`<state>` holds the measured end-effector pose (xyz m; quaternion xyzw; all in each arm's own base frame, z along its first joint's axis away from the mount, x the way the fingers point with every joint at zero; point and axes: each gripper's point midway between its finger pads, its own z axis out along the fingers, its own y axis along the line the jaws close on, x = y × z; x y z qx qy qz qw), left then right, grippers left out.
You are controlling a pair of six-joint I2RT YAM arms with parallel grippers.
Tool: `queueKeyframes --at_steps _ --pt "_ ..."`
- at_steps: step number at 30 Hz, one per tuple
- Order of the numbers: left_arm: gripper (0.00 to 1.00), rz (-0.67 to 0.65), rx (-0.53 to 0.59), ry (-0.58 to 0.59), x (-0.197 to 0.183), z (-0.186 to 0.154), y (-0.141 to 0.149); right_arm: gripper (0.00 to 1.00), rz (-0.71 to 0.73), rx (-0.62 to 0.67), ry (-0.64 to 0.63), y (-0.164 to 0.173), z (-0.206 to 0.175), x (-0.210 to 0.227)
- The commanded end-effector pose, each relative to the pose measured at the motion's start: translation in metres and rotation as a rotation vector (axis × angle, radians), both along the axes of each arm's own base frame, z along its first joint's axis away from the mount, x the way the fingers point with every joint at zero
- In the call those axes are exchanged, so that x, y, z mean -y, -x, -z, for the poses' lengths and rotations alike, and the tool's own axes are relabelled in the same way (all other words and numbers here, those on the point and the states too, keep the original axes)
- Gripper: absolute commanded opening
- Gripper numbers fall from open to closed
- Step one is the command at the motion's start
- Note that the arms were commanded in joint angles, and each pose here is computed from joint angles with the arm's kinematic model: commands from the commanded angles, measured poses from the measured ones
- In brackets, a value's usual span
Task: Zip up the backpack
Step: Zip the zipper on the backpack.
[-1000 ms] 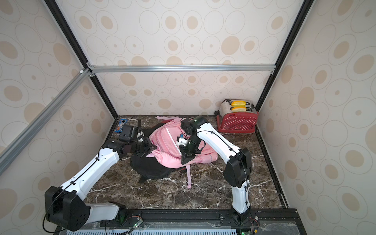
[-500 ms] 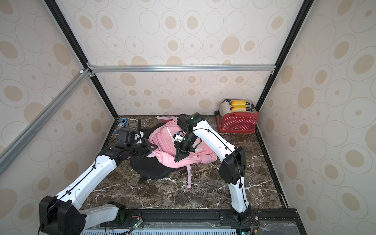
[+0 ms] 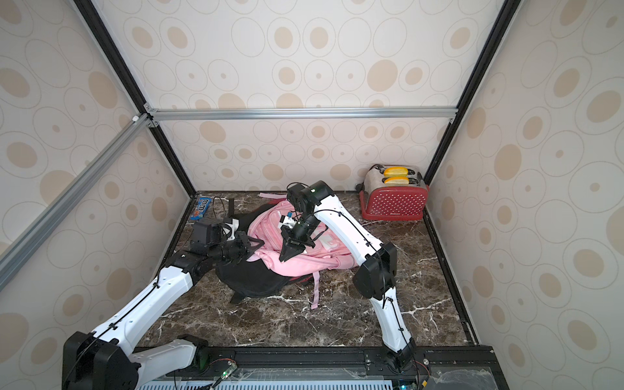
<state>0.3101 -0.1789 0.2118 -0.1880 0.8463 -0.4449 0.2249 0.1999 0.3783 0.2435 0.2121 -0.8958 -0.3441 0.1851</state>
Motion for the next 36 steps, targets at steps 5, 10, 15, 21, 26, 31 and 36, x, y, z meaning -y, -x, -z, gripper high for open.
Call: queueKeyframes --at_steps 5,10,15,21,26,31,36 --pt "0.0 0.068 0.141 0.131 0.021 -0.044 0.003 0.0 -0.023 -0.06 -0.159 0.011 -0.026 -0.028" --pt "0.27 0.098 0.046 -0.011 0.01 -0.028 0.021 0.0 -0.037 -0.04 -0.149 0.017 -0.034 -0.02" --pt "0.52 0.1 -0.04 -0.221 -0.017 -0.021 0.037 0.0 -0.066 0.003 -0.032 0.029 -0.024 0.011" --pt "0.58 0.044 -0.119 -0.326 -0.047 -0.017 0.034 0.0 -0.091 0.024 0.055 0.04 -0.016 0.036" --pt "0.59 0.08 -0.139 -0.404 -0.052 -0.013 0.02 0.0 -0.125 0.039 0.102 0.047 -0.016 0.05" --pt "0.59 0.109 -0.127 -0.397 -0.045 -0.019 0.001 0.0 -0.17 0.044 0.152 0.057 -0.006 0.061" --pt "0.6 0.128 -0.111 -0.403 -0.042 -0.038 -0.008 0.0 -0.194 0.045 0.171 0.061 -0.001 0.066"
